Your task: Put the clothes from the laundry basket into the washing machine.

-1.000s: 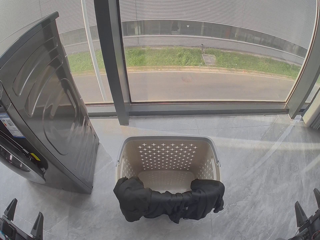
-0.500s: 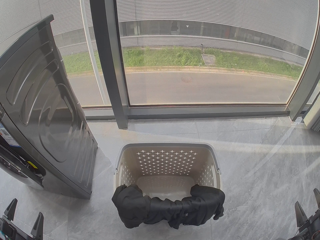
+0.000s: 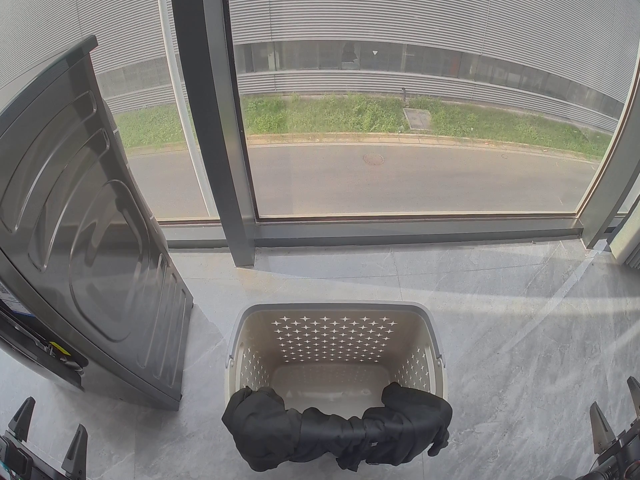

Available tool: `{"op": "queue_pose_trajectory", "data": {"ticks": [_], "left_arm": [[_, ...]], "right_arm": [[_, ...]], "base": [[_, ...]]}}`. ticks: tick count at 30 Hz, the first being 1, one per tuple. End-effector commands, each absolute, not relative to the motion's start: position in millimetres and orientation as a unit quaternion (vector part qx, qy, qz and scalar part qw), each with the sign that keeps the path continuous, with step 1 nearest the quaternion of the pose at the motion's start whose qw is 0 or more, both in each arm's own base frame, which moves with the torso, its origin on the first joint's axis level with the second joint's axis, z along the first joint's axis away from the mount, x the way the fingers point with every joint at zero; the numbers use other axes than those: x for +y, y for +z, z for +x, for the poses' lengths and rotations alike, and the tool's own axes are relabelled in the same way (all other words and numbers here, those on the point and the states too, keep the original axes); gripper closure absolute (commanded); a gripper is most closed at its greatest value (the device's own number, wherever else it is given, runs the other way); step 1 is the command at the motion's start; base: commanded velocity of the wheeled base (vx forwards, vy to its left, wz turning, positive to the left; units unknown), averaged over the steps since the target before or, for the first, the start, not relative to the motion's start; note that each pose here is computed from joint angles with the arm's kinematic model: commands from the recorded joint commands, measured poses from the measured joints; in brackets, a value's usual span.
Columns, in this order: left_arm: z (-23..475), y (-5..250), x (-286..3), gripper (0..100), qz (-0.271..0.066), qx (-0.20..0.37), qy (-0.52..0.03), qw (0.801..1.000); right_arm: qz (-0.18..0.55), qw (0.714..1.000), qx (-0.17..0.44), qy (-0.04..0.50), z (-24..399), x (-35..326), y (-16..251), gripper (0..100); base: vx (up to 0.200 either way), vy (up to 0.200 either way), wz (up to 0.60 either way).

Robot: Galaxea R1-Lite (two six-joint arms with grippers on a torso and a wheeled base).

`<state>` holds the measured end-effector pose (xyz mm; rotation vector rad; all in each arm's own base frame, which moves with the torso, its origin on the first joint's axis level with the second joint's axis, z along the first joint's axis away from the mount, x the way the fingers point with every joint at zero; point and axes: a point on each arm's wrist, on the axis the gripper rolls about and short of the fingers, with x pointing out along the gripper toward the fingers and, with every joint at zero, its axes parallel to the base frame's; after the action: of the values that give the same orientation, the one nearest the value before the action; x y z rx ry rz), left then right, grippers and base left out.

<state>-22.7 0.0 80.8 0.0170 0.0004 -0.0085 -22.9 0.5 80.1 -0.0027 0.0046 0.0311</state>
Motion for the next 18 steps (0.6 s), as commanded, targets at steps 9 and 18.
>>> {"op": "queue_pose_trajectory", "data": {"ticks": [9,18], "left_arm": [[-22.9,75.9,0.0,0,0.008,-0.001,-0.005,1.0],[-22.9,76.1,0.0,0,0.008,-0.002,-0.005,1.0]], "right_arm": [[-0.002,1.0,0.003,0.016,-22.8,0.4,74.9,0],[-0.002,1.0,0.003,0.016,-22.8,0.4,74.9,0]], "base": [[0.067,0.0,0.0],[0.067,0.0,0.0]]}}
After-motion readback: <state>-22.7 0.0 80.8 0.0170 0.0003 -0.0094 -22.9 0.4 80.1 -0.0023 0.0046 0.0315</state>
